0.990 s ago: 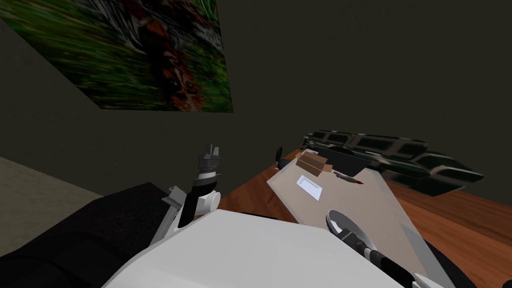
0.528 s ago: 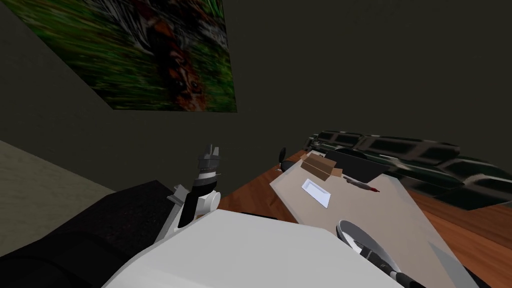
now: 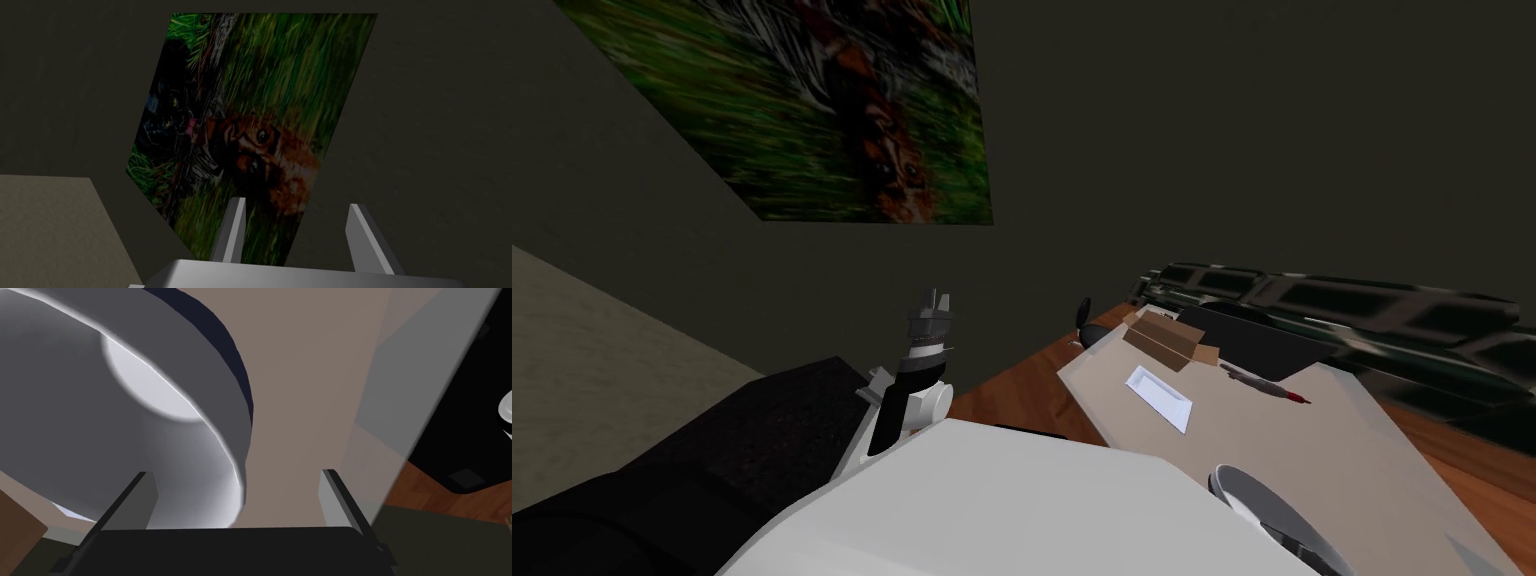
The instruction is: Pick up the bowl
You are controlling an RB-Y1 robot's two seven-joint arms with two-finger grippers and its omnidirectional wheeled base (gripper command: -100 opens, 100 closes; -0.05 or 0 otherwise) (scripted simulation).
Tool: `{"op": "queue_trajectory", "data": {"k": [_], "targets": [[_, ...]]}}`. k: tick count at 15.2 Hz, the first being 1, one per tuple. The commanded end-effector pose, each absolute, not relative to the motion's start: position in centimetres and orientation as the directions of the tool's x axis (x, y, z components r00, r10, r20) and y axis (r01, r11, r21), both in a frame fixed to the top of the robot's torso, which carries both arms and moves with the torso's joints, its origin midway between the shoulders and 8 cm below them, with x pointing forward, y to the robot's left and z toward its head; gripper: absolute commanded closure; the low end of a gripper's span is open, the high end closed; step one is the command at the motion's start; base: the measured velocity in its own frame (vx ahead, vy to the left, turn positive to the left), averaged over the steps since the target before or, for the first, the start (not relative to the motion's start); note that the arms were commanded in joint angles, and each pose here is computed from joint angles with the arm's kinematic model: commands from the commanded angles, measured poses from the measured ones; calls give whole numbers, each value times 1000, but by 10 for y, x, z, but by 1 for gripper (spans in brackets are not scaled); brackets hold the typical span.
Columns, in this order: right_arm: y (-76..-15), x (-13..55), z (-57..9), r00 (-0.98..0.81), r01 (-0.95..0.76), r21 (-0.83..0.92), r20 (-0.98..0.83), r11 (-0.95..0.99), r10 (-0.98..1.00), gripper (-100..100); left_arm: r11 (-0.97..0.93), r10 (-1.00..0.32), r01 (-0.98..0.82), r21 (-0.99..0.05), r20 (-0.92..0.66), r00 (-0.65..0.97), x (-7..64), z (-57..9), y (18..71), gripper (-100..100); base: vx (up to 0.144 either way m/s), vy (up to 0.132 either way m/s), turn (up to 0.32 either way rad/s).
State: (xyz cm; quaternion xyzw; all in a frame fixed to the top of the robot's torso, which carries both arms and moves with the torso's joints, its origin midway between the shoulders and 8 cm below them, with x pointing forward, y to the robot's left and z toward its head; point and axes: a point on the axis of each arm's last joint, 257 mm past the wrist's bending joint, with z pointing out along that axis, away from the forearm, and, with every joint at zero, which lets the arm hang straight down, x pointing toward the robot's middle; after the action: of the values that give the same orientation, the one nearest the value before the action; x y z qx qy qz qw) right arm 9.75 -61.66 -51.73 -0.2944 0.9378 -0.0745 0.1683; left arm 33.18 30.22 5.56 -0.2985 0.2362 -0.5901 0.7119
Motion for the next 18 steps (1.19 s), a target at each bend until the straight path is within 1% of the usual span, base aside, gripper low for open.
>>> {"op": "queue_trajectory", "data": {"k": [1, 5, 7, 9, 10, 11, 14, 15, 16, 18], "targets": [[-622, 89, -519, -774, -533, -239, -251, 812, -582, -100, 125, -981, 699, -704, 16, 192, 332, 56, 302, 0, 40, 27, 19], [-639, 55, -518, -774, -576, -226, -159, 786, -613, -100, 125, -981, 699, -704, 16, 192, 332, 56, 302, 0, 29, 26, 64], [-639, 55, -518, -774, -576, -226, -159, 786, -613, -100, 125, -981, 699, -704, 16, 192, 332, 56, 302, 0, 31, 21, 41], [-645, 41, -518, -772, -593, -217, -122, 775, -624, -100, 125, -981, 699, -704, 16, 192, 332, 56, 302, 0, 23, 18, 40], [-643, 49, -519, -776, -580, -223, -141, 783, -615, -100, 125, -981, 699, -704, 16, 192, 332, 56, 302, 0, 19, 13, 24], [-632, 46, -532, -780, -576, -220, -139, 787, -610, -100, 125, -981, 699, -704, 16, 192, 332, 56, 302, 0, -1, -33, 55], [-620, 46, -545, -786, -569, -220, -141, 793, -603, -100, 126, -981, 699, -704, 16, 192, 332, 56, 302, 0, -16, -90, 72], [-625, 47, -539, -783, -571, -218, -143, 791, -605, -100, 126, -981, 699, -704, 16, 192, 332, 56, 302, 0, -2, -61, 31], [-624, 46, -540, -784, -570, -220, -141, 791, -604, 100, 126, -981, 699, -704, 16, 192, 332, 56, 302, 0, -1, -22, 5], [-624, 46, -540, -784, -571, -220, -141, 791, -605, 100, 125, -981, 699, -704, 16, 192, 332, 56, 302, 0, -3, -6, 0]]}}
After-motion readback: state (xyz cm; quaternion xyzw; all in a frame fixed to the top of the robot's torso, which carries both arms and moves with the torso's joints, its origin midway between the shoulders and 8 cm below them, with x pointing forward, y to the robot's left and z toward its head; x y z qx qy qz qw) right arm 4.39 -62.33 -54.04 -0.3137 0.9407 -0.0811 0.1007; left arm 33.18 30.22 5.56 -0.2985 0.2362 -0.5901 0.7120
